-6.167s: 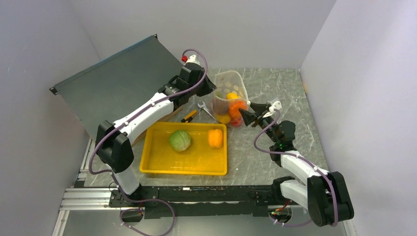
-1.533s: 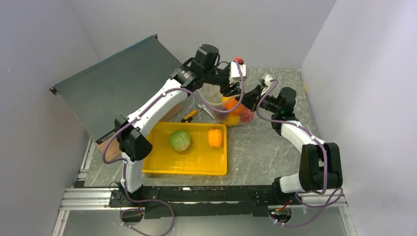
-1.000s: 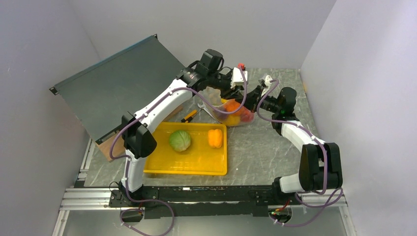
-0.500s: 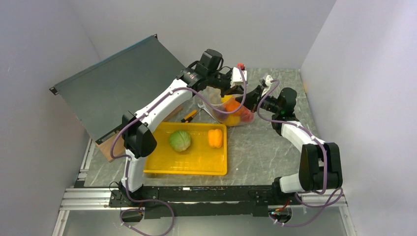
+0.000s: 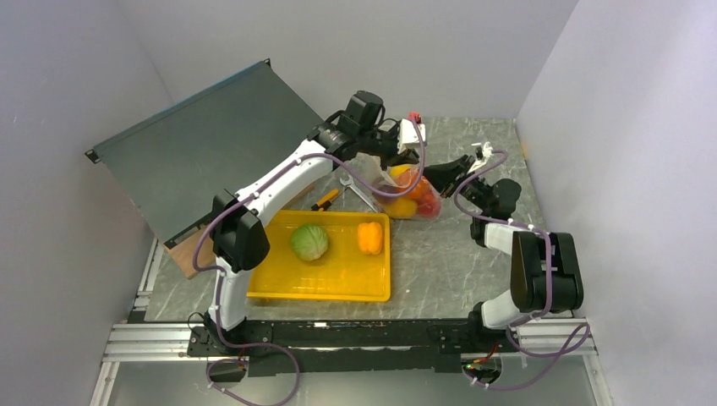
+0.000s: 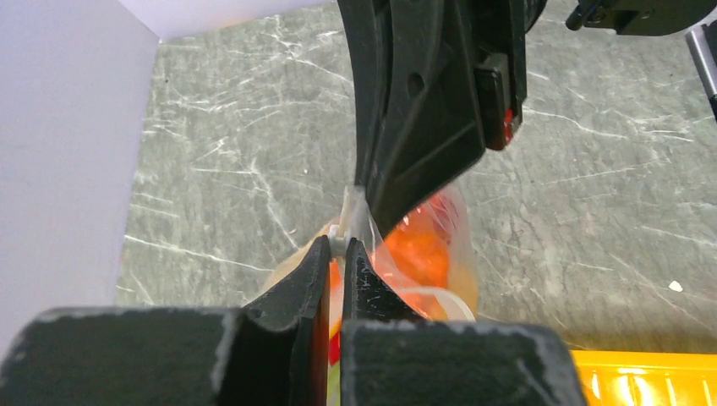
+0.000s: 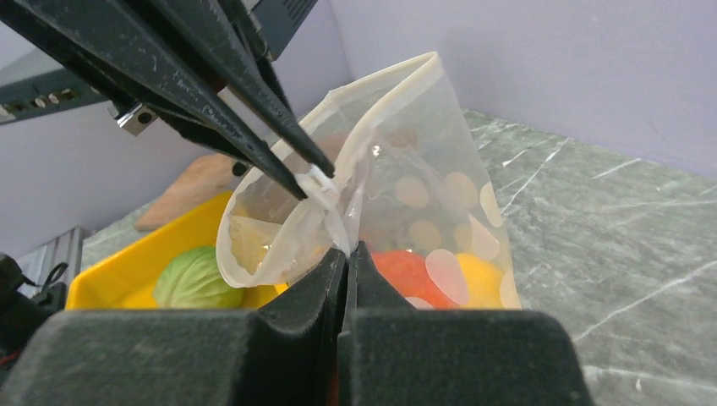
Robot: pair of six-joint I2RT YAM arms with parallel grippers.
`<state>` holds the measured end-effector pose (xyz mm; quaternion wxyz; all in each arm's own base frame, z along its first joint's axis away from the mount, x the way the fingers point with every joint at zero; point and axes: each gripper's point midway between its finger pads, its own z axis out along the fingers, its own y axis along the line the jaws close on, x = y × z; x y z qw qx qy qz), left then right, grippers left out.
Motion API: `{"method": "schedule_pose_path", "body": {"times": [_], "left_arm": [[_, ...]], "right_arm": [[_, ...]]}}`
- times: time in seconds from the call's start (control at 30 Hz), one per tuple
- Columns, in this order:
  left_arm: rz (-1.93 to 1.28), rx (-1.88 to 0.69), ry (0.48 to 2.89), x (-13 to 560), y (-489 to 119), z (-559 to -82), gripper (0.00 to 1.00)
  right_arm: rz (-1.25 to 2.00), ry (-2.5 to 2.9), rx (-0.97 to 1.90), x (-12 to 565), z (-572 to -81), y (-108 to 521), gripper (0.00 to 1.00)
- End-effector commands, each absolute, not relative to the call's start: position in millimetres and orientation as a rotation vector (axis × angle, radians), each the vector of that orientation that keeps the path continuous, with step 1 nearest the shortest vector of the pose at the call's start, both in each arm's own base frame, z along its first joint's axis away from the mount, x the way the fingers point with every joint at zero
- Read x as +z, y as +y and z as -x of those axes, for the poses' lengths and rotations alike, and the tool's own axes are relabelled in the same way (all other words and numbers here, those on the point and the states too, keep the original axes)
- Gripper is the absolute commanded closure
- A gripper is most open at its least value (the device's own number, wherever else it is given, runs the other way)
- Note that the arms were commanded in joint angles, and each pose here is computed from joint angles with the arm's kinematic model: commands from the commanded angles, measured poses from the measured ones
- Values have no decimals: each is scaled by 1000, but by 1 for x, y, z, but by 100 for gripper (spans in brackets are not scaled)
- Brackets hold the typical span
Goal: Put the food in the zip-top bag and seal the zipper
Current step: Zip the zipper food storage bag at the center of the board.
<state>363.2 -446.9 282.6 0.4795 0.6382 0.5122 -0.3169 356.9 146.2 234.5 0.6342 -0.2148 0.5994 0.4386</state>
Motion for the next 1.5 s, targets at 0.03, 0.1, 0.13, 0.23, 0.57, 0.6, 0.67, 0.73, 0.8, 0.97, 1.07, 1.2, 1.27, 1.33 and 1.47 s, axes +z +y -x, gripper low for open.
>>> {"method": "schedule_pose_path", "body": {"times": [0.03,0.1,0.13,0.23,0.57,0.6,0.67,0.73,0.8,0.97,1.07,1.2,1.27,1.33,1.47], "left_arm": [[-1485,-700,1283,313,-408,-374,100],[-1477,-708,1283,316,-403,-372,100],[-1472,-714,1279,318,-401,-371,100],[-1456,-759,1258,325,-405,-366,100],[-1458,-840,1238,335,-411,-357,100],[-1459,-840,1235,336,-411,-356,100],[-1458,-844,1233,337,-411,-356,100],[-1460,-851,1230,337,-413,-355,100],[-1461,-849,1230,337,-413,-354,100],[-1466,-841,1222,339,-417,-352,100],[-1472,-834,1227,338,-419,-352,100],[-1474,-835,1228,339,-421,-351,100],[-1472,-837,1225,340,-422,-351,100],[-1468,-834,1226,340,-424,-351,100],[-1431,-824,1261,340,-426,-357,100]], "right_arm": [[428,1172,897,280,-355,117,100],[435,1205,859,275,-358,115,100],[436,1226,843,272,-360,113,100],[512,1258,847,267,-358,119,94],[747,1427,780,259,-366,144,39],[760,1443,777,260,-367,145,39],[818,1455,764,259,-367,160,38],[853,1453,750,262,-369,164,35],[881,1475,751,263,-374,165,35],[934,1537,732,264,-383,162,57],[946,1521,729,269,-383,163,77],[956,1507,737,272,-381,164,76],[961,1489,746,275,-380,166,82],[969,1465,760,279,-378,169,99],[886,1416,737,291,-380,168,100]]}}
